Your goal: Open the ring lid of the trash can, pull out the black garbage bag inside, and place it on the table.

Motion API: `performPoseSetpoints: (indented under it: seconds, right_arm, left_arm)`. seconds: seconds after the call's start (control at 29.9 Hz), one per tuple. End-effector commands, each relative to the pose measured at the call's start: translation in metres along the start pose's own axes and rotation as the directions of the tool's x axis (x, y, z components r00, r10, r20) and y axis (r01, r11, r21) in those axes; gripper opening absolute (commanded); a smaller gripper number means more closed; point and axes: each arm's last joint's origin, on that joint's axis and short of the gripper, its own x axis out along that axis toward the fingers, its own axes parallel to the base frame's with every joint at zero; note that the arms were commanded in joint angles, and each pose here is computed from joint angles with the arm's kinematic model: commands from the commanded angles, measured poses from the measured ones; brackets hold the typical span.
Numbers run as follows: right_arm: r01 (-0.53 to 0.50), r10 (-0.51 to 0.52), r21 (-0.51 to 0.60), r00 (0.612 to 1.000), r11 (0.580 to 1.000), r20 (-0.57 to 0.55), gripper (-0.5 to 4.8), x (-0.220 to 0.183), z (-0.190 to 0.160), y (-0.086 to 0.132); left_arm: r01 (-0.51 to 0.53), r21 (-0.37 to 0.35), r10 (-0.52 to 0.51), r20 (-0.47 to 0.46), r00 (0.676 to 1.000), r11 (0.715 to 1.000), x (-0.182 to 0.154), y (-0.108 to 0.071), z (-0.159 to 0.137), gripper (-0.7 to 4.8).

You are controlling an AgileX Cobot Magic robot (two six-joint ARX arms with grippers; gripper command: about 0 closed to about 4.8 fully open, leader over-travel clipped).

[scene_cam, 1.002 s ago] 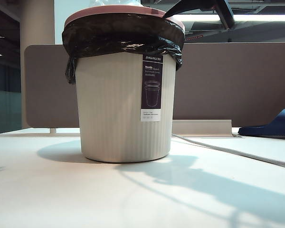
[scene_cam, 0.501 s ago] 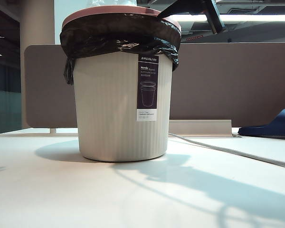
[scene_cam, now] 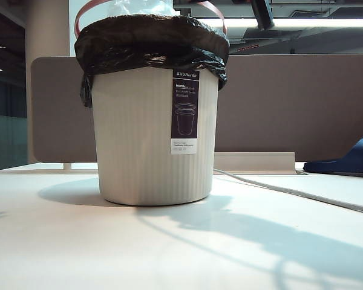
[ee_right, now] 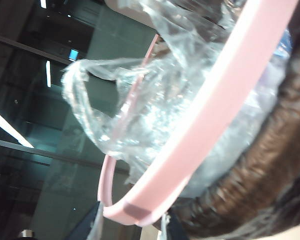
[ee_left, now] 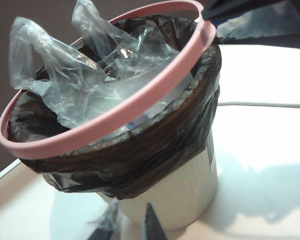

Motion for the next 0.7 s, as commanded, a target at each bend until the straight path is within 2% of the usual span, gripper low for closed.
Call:
performPoseSetpoints:
  seconds: [0.03,0.2,0.3,0.4,0.5,0.53,0.57,0.7]
  right_arm:
    - [-0.074,0.074,-0.011,0.997,0.997,0.026,1.49,-0.001,0.004,0.009]
    - [-0.126,0.127,-0.024,0.991,0.992,0.049,1.49,-0.002,0.006,0.014]
    - [-0.146,0.147,-0.029,0.987,0.989,0.058,1.49,-0.002,0.007,0.016]
    - [-0.168,0.17,-0.036,0.983,0.985,0.071,1.49,-0.003,0.008,0.018]
    - [-0.197,0.2,-0.044,0.976,0.98,0.082,1.49,-0.003,0.009,0.021]
    - [-0.197,0.2,-0.044,0.976,0.98,0.082,1.49,-0.003,0.009,0.021]
    - [-0.196,0.199,-0.044,0.977,0.98,0.082,1.49,-0.003,0.009,0.021]
    - [-0.197,0.2,-0.044,0.977,0.979,0.08,1.49,-0.003,0.009,0.021]
  left_arm:
    - [0.041,0.031,-0.042,0.03,0.999,0.999,0.001,0.0,0.003,0.62]
    - [0.092,0.067,-0.096,0.061,0.994,0.993,0.011,0.0,0.004,0.62]
    - [0.1,0.119,-0.107,0.058,0.993,0.988,0.027,0.001,0.004,0.62]
    - [0.109,0.119,-0.114,0.039,0.993,0.987,0.041,0.002,0.001,0.62]
    - [0.12,0.209,-0.125,0.014,0.992,0.971,0.049,0.001,-0.002,0.51]
    - [0.116,0.245,-0.124,0.017,0.992,0.963,0.05,0.002,-0.002,0.34]
    - [0.105,0.279,-0.117,0.027,0.993,0.955,0.051,0.002,-0.001,-0.08]
    - [0.053,0.321,-0.088,0.093,0.992,0.945,0.05,0.005,0.006,-0.06]
